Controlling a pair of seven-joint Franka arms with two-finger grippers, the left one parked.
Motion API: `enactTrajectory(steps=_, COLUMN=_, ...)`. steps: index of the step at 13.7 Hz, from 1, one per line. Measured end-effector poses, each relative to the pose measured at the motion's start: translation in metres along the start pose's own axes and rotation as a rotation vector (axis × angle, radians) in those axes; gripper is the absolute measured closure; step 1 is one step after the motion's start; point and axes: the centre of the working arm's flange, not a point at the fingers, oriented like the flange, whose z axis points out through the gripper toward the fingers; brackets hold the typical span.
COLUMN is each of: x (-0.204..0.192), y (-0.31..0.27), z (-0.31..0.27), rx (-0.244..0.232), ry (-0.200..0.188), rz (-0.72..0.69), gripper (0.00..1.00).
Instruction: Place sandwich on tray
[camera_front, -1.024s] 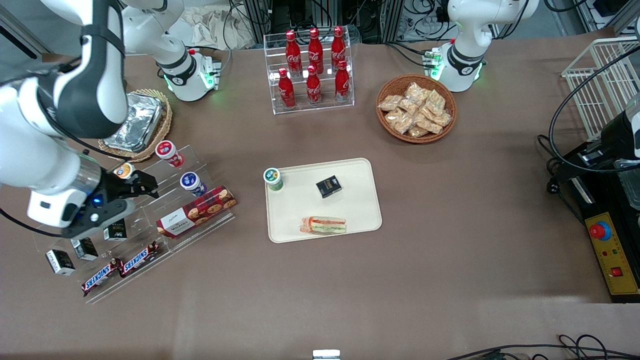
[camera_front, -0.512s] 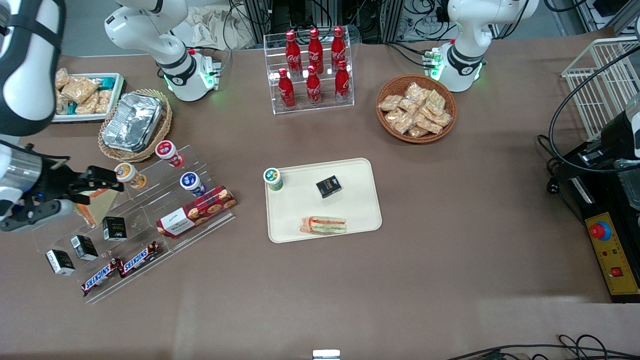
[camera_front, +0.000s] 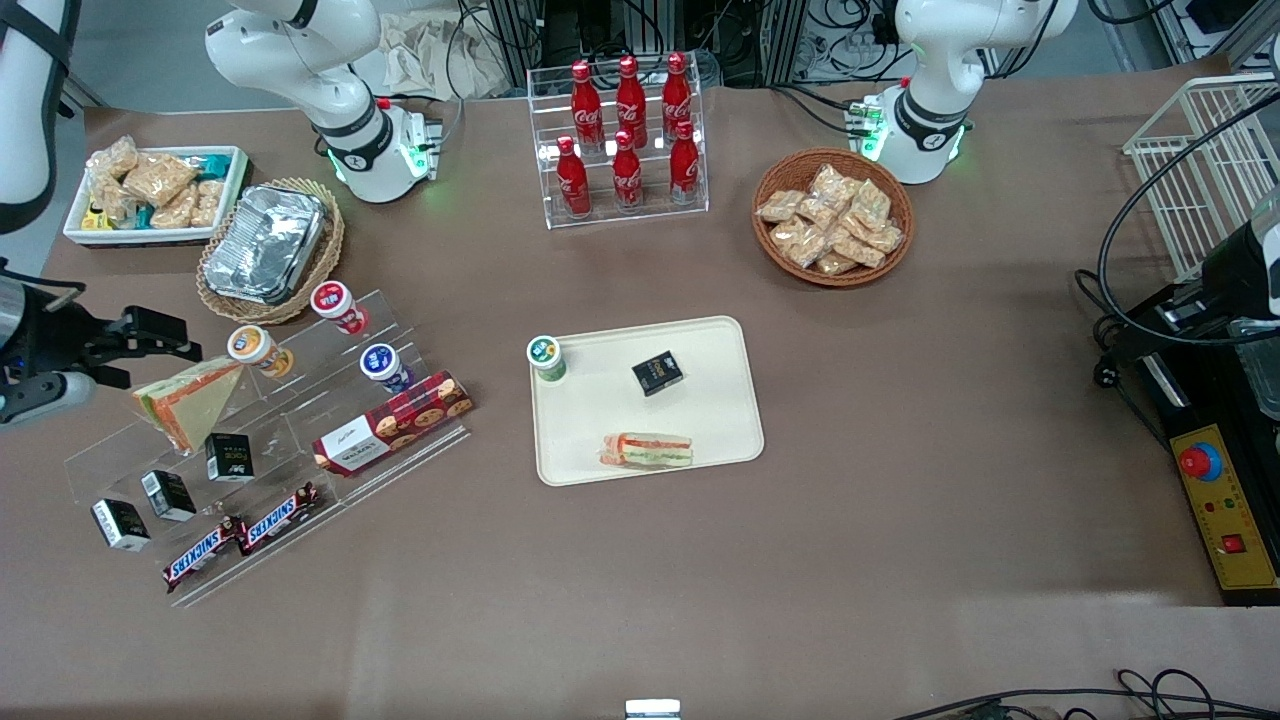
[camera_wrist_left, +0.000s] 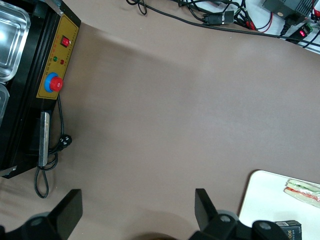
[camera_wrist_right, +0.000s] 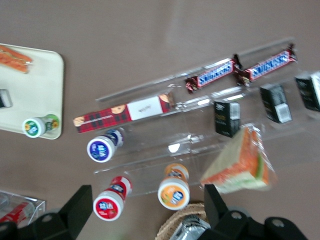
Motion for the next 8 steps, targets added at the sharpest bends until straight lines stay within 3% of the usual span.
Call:
enactTrajectory(steps=4, x=-0.003, y=-0.039, z=-0.018, rx=-0.053, ry=0.015, rz=0.102, gripper=0.01)
enactTrajectory(steps=8, x=-0.01, y=-0.028, z=-0.024, rx=-0.051, ry=0.023, rz=0.154, gripper=0.01)
